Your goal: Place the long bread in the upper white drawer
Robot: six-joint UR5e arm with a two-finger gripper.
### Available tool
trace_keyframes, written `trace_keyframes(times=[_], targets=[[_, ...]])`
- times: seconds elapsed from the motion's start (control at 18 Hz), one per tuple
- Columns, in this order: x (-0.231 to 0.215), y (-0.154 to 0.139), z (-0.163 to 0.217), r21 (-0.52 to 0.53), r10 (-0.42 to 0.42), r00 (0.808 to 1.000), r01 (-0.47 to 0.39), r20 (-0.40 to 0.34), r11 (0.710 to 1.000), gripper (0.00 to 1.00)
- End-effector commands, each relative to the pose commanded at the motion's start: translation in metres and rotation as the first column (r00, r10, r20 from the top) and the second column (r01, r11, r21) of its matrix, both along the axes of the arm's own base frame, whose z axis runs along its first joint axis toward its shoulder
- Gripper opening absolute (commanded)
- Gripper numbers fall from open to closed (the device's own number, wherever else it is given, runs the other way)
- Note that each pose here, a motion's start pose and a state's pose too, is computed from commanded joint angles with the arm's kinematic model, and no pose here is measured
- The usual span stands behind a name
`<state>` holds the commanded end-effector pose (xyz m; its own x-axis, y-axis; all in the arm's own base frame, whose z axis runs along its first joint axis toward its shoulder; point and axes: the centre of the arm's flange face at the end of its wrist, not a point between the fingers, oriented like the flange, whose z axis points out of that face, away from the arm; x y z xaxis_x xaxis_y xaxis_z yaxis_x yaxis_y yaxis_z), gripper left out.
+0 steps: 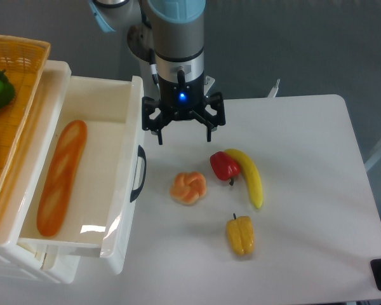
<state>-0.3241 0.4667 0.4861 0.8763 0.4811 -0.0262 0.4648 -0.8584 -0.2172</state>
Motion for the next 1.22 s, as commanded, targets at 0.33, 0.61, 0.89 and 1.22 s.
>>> trace_keyframes(times=[0.33,0.61,0.89,1.22], targets=[[-0.024,-0.003,-0.021,-0.030,-0.017,1.000,0.017,0.019,0.999,1.00],[-0.047,-0.008,-0.048,-0.119,-0.017,1.000,0.018,0.012,0.993,1.00],[-0.076,-0.019,-0.068,-0.149,-0.029,0.999,0.033,0.035,0.988,1.00],[-0.099,-0.032,-0.076,-0.157,-0.038,0.998,0.044,0.046,0.987,1.00]])
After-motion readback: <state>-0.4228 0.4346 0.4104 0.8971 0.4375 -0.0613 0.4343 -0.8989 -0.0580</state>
